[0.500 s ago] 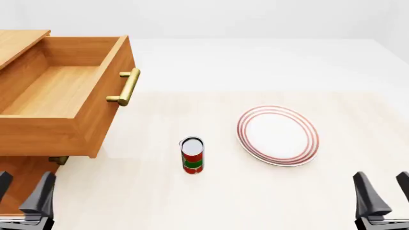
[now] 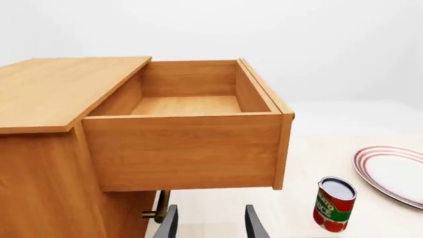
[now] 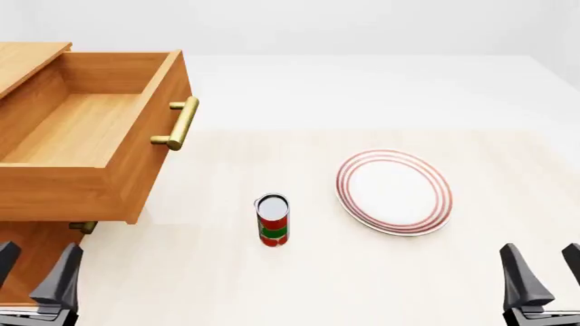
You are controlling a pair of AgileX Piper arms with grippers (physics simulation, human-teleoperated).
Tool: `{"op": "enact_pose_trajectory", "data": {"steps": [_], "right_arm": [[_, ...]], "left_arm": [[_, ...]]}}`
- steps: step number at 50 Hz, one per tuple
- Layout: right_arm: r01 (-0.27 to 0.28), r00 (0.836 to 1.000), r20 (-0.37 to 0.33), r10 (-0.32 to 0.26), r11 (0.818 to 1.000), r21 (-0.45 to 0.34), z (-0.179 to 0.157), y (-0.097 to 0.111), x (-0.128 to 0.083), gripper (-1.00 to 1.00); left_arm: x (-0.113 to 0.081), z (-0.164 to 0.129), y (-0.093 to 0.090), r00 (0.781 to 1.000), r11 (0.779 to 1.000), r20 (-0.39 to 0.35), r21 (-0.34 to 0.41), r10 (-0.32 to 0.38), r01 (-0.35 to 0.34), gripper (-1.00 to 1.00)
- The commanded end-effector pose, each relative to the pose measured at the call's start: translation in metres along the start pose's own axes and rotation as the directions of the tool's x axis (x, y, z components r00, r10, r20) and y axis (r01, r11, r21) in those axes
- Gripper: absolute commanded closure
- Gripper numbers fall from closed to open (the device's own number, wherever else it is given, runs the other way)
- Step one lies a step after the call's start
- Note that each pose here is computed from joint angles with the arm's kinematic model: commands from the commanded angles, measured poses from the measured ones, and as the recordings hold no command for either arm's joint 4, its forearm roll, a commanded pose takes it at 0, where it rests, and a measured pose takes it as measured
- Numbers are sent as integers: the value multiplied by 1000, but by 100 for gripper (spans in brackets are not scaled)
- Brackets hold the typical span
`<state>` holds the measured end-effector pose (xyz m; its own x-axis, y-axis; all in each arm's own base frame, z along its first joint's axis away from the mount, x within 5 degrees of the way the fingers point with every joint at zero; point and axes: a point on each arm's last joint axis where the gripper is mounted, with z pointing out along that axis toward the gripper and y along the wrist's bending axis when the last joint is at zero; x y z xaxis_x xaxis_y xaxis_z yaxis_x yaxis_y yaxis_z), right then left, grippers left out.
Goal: Put the bowl in the top drawer of the cabinet.
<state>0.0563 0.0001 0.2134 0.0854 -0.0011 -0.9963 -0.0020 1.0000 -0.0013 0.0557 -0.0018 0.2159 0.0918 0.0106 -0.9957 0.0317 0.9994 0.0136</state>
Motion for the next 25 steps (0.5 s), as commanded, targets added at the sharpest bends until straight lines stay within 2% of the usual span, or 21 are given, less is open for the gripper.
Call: {"op": "enact_pose_trajectory", "data": {"steps": [1,5,7,11,20,22,23,25], "right_arm": [[0,1000,0,0,1000,-1,0,0,0,-100],[0,1000,0,0,1000,-1,0,0,0,-100],[-1,1000,0,1,1000,-1,0,0,0,-100],[-1,1000,0,1,1000,-1,0,0,0,-100],[0,1000,0,0,1000,-2,0,0,0,-100],[-1,1000,0,1,1000,-2,0,0,0,-100],[0,1000,0,0,1000,-2,0,0,0,-100],[0,1000,0,0,1000,-2,0,0,0,-100]], "left_arm": [[-7,-1,-2,1000,999,-8,44,-4,5,-100],[-18,-3,-6,1000,993,17,119,20,-22,-100],[-24,-4,-8,1000,987,2,163,-12,12,-100],[-30,-6,-10,1000,975,-14,222,-17,20,-100],[-41,-10,-13,999,952,-39,304,-10,21,-100],[-41,-11,-14,997,945,-71,322,-41,62,-100],[-41,-11,-14,997,942,-71,332,-25,47,-100],[-42,-11,-15,995,938,-87,341,-43,70,-100]]}}
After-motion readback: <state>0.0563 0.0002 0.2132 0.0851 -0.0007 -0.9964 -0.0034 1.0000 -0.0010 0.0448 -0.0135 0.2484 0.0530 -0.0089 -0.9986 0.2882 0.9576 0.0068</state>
